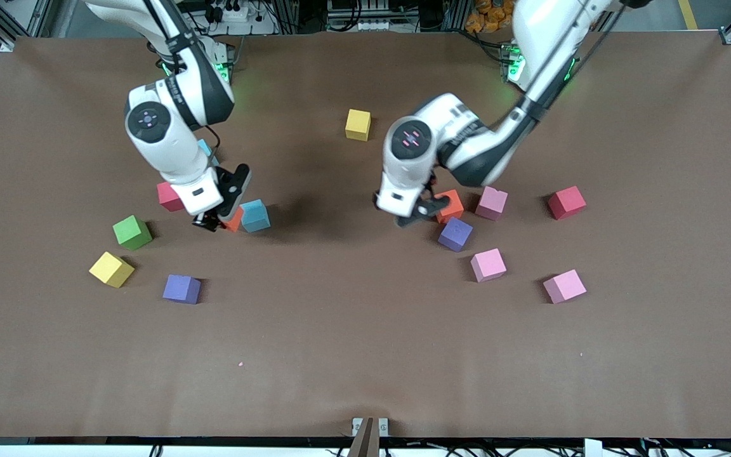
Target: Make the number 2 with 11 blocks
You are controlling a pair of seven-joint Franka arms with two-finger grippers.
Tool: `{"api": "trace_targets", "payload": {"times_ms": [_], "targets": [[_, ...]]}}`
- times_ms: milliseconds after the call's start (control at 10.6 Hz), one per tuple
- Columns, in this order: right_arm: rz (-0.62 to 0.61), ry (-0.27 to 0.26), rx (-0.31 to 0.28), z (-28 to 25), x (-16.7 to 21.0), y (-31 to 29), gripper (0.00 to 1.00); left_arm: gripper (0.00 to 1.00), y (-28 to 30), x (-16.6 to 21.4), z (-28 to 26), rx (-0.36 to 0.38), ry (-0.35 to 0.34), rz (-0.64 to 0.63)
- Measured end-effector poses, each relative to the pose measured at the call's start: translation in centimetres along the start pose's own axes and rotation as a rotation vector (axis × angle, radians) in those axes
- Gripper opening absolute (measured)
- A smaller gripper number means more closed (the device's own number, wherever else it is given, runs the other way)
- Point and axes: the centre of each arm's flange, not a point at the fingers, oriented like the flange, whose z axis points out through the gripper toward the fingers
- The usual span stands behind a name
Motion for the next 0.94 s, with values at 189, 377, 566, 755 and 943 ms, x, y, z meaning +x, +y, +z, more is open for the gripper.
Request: {"api": "trace_targets", "payload": {"times_ms": [189,377,566,755,943], "targets": [[-0.112,0.002,0.01,0.0,4.4,-3.9,0.58,1.0,-2.7,3.0,1.8,0.045,0.005,-0.027],[-0.201,-0.01,0.033,0.7,7.8,-8.1,0.58,1.0,-4.5,3.3,4.5,0.056,0.01,-0.022],[-0.205,-0.035,0.088,1.9,10.0,-12.1,0.58,1.0,-5.7,2.8,6.9,0.049,0.005,-0.014],[-0.206,-0.042,0.145,3.5,11.3,-14.9,0.58,1.0,-6.4,2.6,7.6,0.061,0.008,-0.006],[-0.223,-0.047,0.18,4.7,12.2,-17.1,0.58,1.0,-6.8,2.9,7.2,0.063,0.02,-0.007]]}}
